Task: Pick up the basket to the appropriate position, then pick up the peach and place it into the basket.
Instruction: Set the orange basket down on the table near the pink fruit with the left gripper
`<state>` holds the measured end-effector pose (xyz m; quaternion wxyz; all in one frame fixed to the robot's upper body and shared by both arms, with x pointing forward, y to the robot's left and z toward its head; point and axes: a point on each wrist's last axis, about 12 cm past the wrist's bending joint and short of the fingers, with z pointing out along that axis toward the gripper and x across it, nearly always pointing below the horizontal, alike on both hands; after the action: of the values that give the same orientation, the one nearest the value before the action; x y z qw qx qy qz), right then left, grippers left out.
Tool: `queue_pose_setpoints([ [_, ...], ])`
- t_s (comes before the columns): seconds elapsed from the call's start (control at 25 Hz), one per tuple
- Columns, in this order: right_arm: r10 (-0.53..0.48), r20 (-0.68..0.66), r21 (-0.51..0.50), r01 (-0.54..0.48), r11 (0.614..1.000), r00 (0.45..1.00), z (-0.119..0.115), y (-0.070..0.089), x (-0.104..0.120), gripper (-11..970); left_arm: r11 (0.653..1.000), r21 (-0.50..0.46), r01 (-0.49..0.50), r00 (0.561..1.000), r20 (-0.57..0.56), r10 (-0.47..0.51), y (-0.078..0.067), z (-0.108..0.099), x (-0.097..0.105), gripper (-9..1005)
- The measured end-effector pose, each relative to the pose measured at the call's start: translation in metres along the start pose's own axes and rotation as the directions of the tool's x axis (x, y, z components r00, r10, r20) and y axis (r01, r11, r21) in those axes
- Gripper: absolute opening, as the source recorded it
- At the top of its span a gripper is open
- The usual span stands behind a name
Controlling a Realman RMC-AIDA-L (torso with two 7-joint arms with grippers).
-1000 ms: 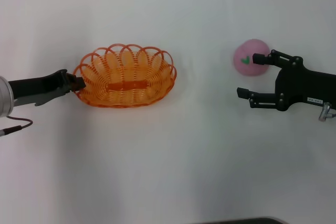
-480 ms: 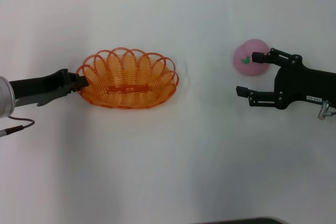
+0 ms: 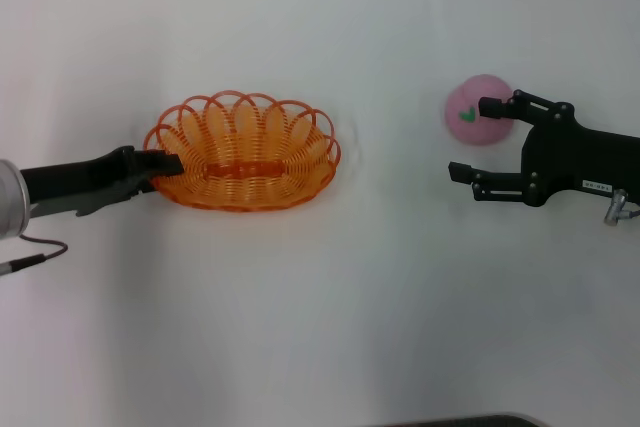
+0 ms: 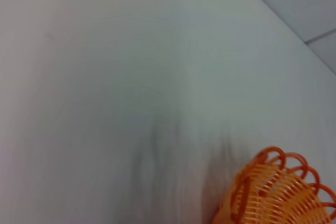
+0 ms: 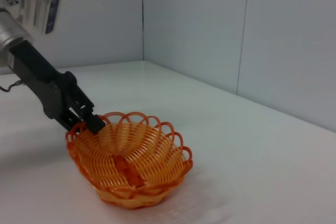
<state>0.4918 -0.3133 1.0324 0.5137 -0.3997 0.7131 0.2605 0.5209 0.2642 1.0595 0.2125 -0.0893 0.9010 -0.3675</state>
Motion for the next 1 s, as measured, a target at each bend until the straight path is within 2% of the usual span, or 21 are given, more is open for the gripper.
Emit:
queue_pose_setpoints([
  [0.28, 0.0, -0.002, 0.004, 0.0, 1.0, 1.0, 0.001, -0.001, 0.0, 946, 0.994, 0.108, 0.019, 0.999, 0.042, -0.024, 0.011, -0.009, 0.005, 422],
  [0.56, 0.0, -0.004, 0.008, 0.0, 1.0, 1.0, 0.002, -0.001, 0.0, 946, 0.971, 0.237, -0.023, 0.993, 0.119, -0.005, 0.017, -0.034, 0.0, 452],
  [0.68, -0.001, -0.005, 0.008, 0.001, 1.0, 1.0, 0.002, -0.002, 0.0, 945, 0.97, 0.241, -0.034, 0.99, 0.144, -0.001, 0.022, -0.041, -0.001, 468],
  [0.8, -0.003, -0.004, 0.007, 0.003, 1.0, 1.0, 0.002, -0.002, -0.001, 945, 0.972, 0.228, -0.06, 0.983, 0.18, 0.018, 0.027, -0.047, -0.003, 645],
  [0.92, -0.005, -0.002, 0.008, 0.005, 1.0, 1.0, 0.003, -0.003, -0.002, 945, 0.97, 0.211, -0.119, 0.971, 0.23, 0.069, 0.031, -0.053, -0.005, 645],
  [1.0, -0.006, -0.001, 0.008, 0.006, 1.0, 1.0, 0.003, -0.003, -0.002, 945, 0.953, 0.207, -0.221, 0.947, 0.279, 0.159, 0.031, -0.056, -0.006, 645],
])
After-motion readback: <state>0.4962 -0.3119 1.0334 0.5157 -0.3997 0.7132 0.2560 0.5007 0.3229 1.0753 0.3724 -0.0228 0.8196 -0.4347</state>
